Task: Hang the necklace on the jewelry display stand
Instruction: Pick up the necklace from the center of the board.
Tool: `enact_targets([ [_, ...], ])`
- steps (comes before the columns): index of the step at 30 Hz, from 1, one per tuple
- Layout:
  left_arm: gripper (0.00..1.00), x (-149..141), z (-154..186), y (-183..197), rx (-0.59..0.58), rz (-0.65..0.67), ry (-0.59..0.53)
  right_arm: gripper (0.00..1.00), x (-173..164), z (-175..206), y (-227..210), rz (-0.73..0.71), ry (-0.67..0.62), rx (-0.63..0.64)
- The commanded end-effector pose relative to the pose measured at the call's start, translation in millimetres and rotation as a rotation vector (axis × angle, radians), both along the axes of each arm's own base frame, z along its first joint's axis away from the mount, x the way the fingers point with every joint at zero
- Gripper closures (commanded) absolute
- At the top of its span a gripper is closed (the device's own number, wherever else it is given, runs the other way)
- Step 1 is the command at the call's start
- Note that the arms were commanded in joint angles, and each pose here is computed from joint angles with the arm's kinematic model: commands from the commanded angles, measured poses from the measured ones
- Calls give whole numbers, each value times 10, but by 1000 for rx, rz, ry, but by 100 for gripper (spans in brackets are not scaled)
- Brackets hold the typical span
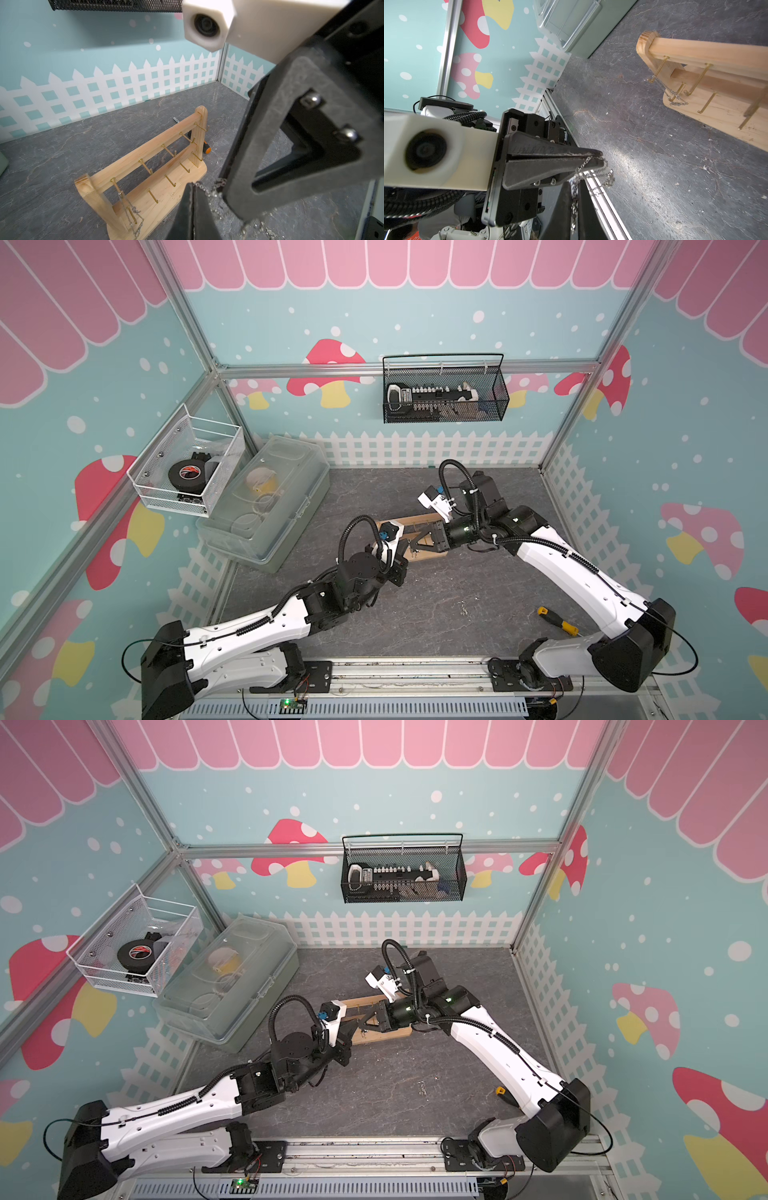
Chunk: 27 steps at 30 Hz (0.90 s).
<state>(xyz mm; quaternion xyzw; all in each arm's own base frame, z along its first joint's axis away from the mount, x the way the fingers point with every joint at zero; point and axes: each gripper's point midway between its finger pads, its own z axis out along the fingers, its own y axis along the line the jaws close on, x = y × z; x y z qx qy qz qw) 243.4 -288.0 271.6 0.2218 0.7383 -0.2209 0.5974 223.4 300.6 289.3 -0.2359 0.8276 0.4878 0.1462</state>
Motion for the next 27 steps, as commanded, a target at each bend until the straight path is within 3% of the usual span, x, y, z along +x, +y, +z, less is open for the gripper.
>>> enact_targets([
  [1, 100, -21, 76, 24, -18, -2, -34, 90, -7, -47, 1, 2, 21, 3],
  [16, 100, -26, 97, 83, -31, 14, -44, 88, 12, -44, -20, -12, 6, 2],
  [23, 100, -53, 166, 82, -6, -5, -46, 80, 95, -228, -162, -47, -87, -100],
  [27, 100, -85, 197, 1, 67, -53, -16, 76, 202, -276, -219, -88, -196, -113],
])
